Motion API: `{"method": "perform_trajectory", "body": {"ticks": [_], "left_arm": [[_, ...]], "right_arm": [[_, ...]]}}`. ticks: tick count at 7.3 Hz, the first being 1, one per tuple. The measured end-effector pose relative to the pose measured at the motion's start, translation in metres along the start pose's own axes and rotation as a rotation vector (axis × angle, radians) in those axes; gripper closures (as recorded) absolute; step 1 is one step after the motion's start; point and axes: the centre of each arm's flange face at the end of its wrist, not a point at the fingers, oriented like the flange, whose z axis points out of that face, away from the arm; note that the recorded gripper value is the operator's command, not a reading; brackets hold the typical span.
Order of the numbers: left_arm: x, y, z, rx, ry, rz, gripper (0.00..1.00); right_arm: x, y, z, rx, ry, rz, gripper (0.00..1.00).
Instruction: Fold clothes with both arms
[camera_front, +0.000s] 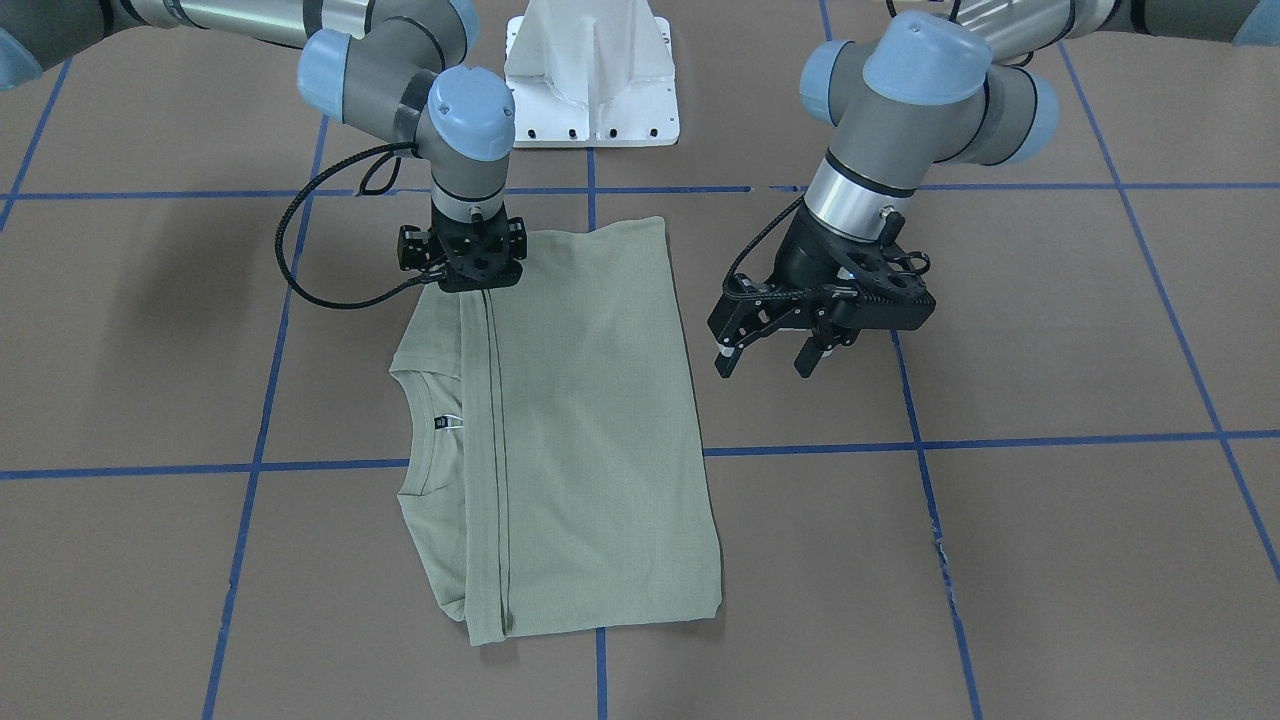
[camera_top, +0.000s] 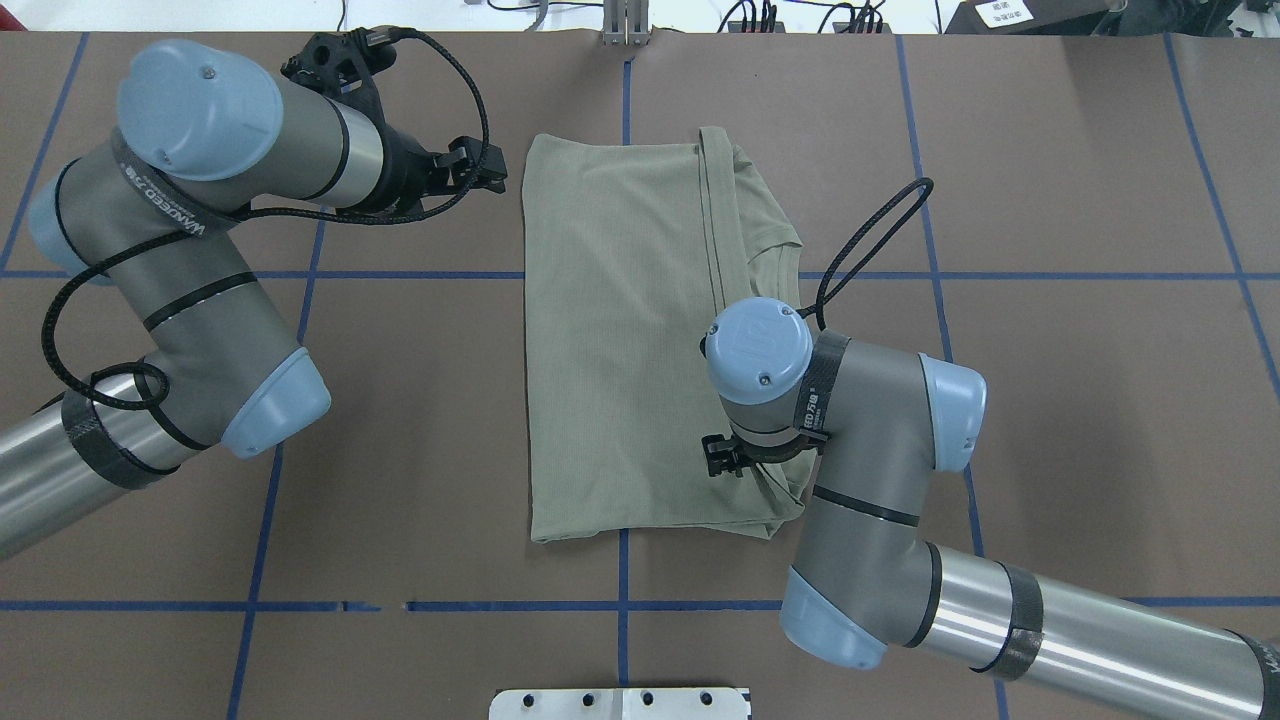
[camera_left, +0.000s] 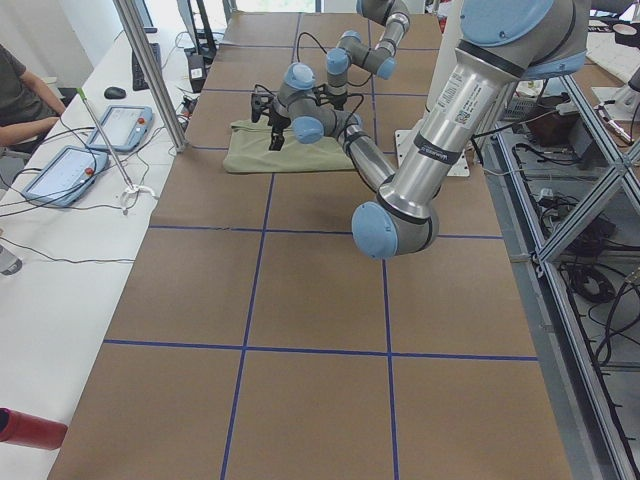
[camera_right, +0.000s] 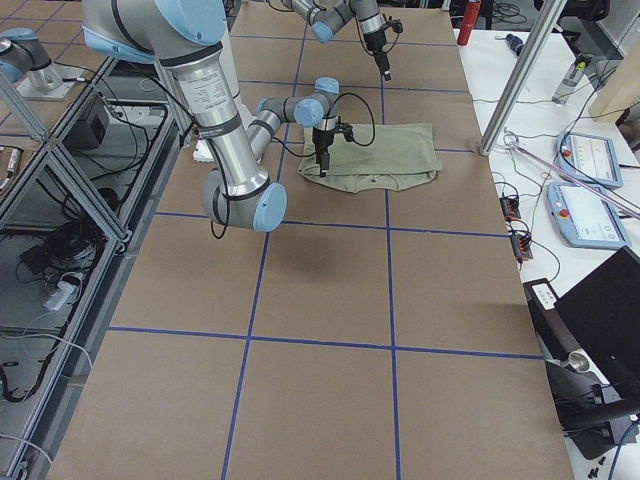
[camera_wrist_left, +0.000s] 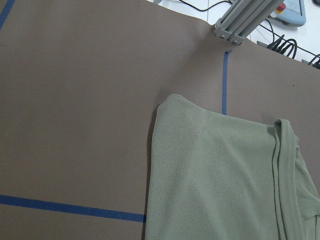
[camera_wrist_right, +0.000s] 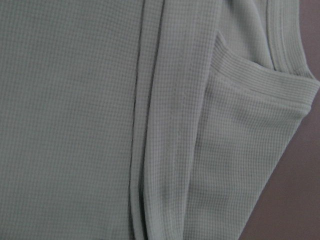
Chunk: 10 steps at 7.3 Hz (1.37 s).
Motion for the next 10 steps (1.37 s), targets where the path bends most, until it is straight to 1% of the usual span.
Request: {"method": "perform_trajectory", "body": {"ticks": [5,7,9,10], "left_arm": [[0.001,0.004,0.002,-0.006,0.001,-0.006,0.0],[0.006,0.016,0.01,-0.026,0.001,-0.026,0.0],[0.013,0.022,0.01,-0.032,0.01,-0.05,0.0],[0.015,0.024,0.009,-0.034,0.014,-0.053,0.0]], "right_arm": [[0.024,0.001,0.018,-0.021,0.037,0.008,0.0],[0.056,0.001,0.018,-0.018,0.042,-0.013,0.0],[0.093,0.014,0.031,-0.028,0.067,-0.024,0.0],[0.1,0.015,0.02,-0.016,0.054,-0.02,0.0]]}}
